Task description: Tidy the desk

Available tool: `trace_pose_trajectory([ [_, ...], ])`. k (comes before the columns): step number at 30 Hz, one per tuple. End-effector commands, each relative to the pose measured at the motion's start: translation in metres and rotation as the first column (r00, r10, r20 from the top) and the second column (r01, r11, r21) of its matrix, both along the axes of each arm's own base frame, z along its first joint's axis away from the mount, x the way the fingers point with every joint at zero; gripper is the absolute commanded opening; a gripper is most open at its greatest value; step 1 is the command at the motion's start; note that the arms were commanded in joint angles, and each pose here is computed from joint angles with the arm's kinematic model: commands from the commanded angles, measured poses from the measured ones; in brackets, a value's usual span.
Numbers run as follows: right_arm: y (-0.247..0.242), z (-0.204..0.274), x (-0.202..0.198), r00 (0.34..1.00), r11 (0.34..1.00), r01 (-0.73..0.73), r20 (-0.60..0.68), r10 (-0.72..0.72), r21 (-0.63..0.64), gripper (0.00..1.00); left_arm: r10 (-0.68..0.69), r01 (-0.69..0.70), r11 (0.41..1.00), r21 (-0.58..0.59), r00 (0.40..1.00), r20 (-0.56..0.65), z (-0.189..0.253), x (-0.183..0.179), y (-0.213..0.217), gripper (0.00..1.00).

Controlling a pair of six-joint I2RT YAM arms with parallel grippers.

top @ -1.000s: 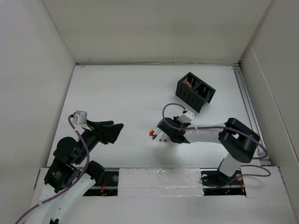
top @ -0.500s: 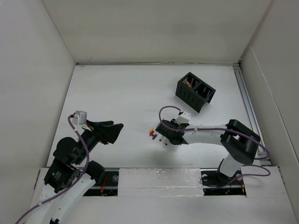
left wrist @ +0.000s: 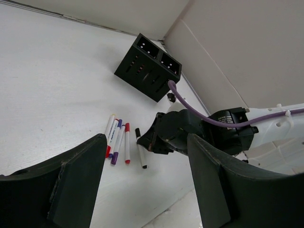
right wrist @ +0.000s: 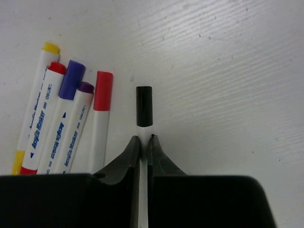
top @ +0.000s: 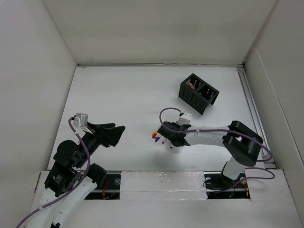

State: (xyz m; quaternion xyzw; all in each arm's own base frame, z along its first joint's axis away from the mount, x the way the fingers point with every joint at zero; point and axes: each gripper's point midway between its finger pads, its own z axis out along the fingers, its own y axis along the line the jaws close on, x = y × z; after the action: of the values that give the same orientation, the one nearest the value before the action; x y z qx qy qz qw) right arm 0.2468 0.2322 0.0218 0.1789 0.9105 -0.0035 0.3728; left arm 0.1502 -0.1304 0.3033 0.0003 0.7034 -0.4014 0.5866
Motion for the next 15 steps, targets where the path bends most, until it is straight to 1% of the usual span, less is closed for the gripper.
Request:
trace_pose_trajectory([
  [1,-0.01,0.002,-0.014,0.999,0.999,0.029,-0.037,-0.027,0.036,0.0,-0.015,0.016,1.0,-0.02,0.999,0.044,0.011,-0.002,-0.002,0.65],
  [3,-0.019,0.016,-0.016,0.999,0.998,0.053,0.001,-0.053,0.044,0.0,-0.015,0.016,1.0,-0.023,0.999,0.048,0.011,-0.003,-0.001,0.65],
  [4,-0.025,0.043,-0.012,0.994,0.991,0.076,0.068,-0.084,0.106,0.0,-0.017,0.018,1.0,-0.024,0.999,0.05,0.012,-0.003,-0.002,0.65],
  [5,-0.025,0.044,-0.012,0.994,0.991,0.076,0.069,-0.084,0.106,0.0,-0.017,0.018,1.0,-0.024,0.999,0.05,0.012,-0.003,-0.002,0.65],
  [6,-0.026,0.054,-0.01,0.991,0.989,0.079,0.1,-0.092,0.126,0.0,-0.017,0.018,1.0,-0.021,0.999,0.046,0.011,-0.002,-0.002,0.65],
  [7,-0.027,0.074,-0.007,0.985,0.981,0.076,0.142,-0.102,0.178,0.0,-0.018,0.019,1.0,-0.022,0.999,0.047,0.011,-0.003,-0.002,0.65],
  [8,-0.029,0.086,-0.006,0.979,0.976,0.078,0.169,-0.113,0.203,0.0,-0.017,0.018,1.0,-0.021,0.999,0.046,0.011,-0.002,-0.002,0.65],
  [9,-0.036,0.099,0.0,0.968,0.973,0.093,0.209,-0.139,0.213,0.0,-0.017,0.018,1.0,-0.024,0.999,0.05,0.012,-0.003,-0.002,0.65],
  [11,-0.047,0.13,0.008,0.944,0.956,0.111,0.272,-0.188,0.273,0.0,-0.018,0.02,0.999,-0.025,0.998,0.052,0.012,-0.003,-0.002,0.65],
  [12,-0.055,0.142,0.014,0.932,0.956,0.118,0.303,-0.2,0.268,0.0,-0.02,0.021,1.0,-0.023,0.999,0.048,0.011,-0.003,-0.002,0.65],
  [14,-0.074,0.176,0.033,0.89,0.935,0.159,0.364,-0.275,0.318,0.0,-0.02,0.021,1.0,-0.02,0.999,0.044,0.011,-0.003,-0.003,0.65],
  [15,-0.085,0.187,0.039,0.874,0.937,0.177,0.39,-0.29,0.3,0.0,-0.018,0.019,1.0,-0.022,0.999,0.047,0.011,-0.003,-0.002,0.65],
])
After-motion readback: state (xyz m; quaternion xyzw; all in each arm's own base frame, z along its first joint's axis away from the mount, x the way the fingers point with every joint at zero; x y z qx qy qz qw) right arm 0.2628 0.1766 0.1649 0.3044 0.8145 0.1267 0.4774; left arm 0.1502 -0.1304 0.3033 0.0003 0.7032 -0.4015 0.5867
